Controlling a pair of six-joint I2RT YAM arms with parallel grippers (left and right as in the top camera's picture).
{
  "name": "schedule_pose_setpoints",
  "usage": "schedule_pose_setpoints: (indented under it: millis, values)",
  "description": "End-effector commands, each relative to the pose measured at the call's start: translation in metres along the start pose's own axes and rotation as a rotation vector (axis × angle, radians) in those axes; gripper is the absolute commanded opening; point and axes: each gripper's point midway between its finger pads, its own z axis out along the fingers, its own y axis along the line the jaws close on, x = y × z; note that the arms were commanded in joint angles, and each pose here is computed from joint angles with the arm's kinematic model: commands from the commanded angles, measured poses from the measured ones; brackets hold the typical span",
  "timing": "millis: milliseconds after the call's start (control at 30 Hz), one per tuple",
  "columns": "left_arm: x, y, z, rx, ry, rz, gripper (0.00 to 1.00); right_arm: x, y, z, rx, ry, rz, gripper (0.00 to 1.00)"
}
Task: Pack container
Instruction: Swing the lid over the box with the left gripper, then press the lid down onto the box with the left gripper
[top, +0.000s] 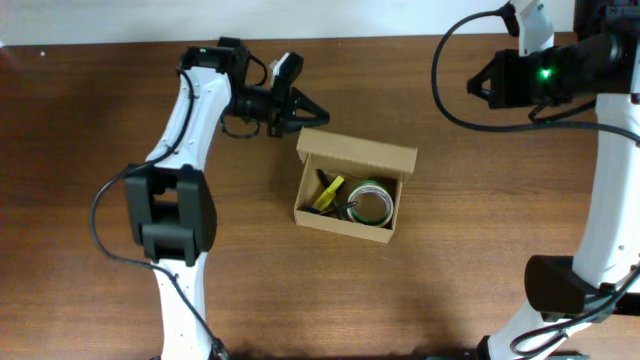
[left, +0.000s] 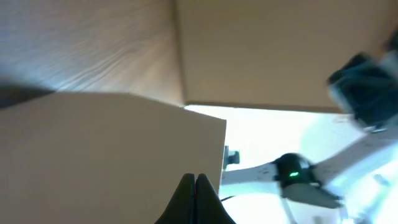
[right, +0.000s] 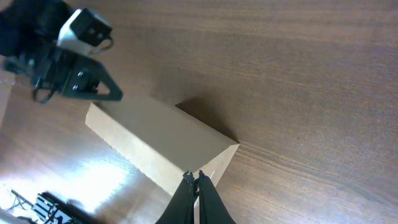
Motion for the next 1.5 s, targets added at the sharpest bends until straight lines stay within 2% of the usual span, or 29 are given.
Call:
schedule_pose_setpoints:
  millis: [0, 233, 467, 767, 1133, 1467]
  values:
    - [0.024, 0.014, 0.005, -0.222, 0.086, 0.115, 0.02, 0.001, 0.008, -0.021, 0.021, -0.048, -0.017, 0.04]
    - [0.068, 0.037, 0.024, -0.433, 0.285, 0.052, 0.02, 0.004, 0.019, -0.040, 0.026, -0.094, -0.039, 0.04]
    - [0.081, 0.052, 0.039, -0.571, 0.382, 0.110, 0.02, 0.012, 0.034, -0.071, 0.044, -0.168, -0.077, 0.04]
    - [0.063, 0.111, -0.014, -1.117, 0.421, 0.191, 0.02, 0.021, 0.037, -0.086, 0.197, -0.194, -0.100, 0.04]
    - [0.068, 0.110, 0.014, -1.158, 0.480, 0.280, 0.02, 0.022, 0.043, -0.081, 0.206, -0.180, -0.128, 0.04]
    - [0.095, 0.154, 0.053, -1.154, 0.574, 0.315, 0.02, 0.022, 0.043, -0.081, 0.206, -0.180, -0.128, 0.04]
